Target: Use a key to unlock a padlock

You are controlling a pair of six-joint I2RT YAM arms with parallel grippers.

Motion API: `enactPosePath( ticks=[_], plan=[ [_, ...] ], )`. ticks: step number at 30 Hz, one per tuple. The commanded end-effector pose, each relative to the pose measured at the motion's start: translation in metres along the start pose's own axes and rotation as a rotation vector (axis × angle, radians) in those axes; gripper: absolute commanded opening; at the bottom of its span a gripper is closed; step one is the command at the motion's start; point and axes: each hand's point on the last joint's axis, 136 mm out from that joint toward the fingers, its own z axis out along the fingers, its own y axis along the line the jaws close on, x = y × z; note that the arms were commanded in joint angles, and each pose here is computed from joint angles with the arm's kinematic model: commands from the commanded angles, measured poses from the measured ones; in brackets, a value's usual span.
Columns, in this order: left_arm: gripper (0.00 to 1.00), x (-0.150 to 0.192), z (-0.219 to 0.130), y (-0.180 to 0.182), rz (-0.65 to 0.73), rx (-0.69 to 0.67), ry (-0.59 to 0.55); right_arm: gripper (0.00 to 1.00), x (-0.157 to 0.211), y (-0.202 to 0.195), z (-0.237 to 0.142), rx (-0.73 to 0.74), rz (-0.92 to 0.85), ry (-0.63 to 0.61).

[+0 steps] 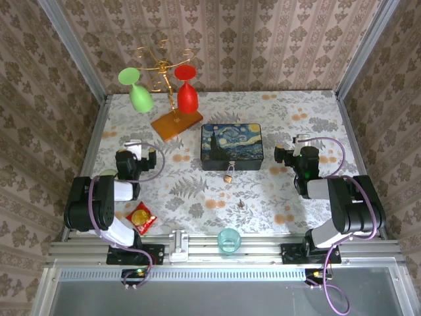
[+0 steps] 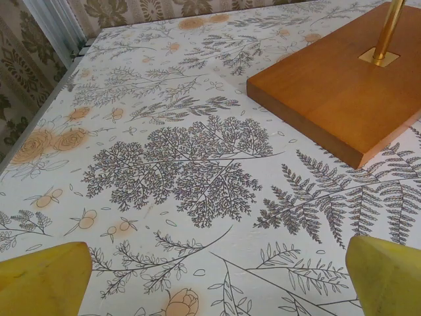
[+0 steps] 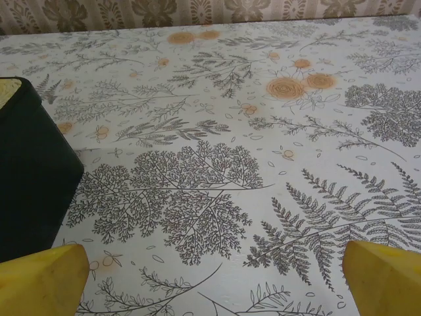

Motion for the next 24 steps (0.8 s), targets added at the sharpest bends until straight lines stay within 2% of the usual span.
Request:
enactPosePath(
  ticks=[1, 24],
  plan=[
    [1.0, -0.0158, 0.0011, -0.0032, 0.006, 0.017, -0.05, 1.0, -0.0091, 0.0015, 0.002, -0.009, -0.016, -0.027],
    [1.0, -0.0142, 0.0018, 0.0007, -0.007, 0.0, -0.042, 1.0, -0.009, 0.0022, 0.002, -0.011, -0.016, -0.026]
  ],
)
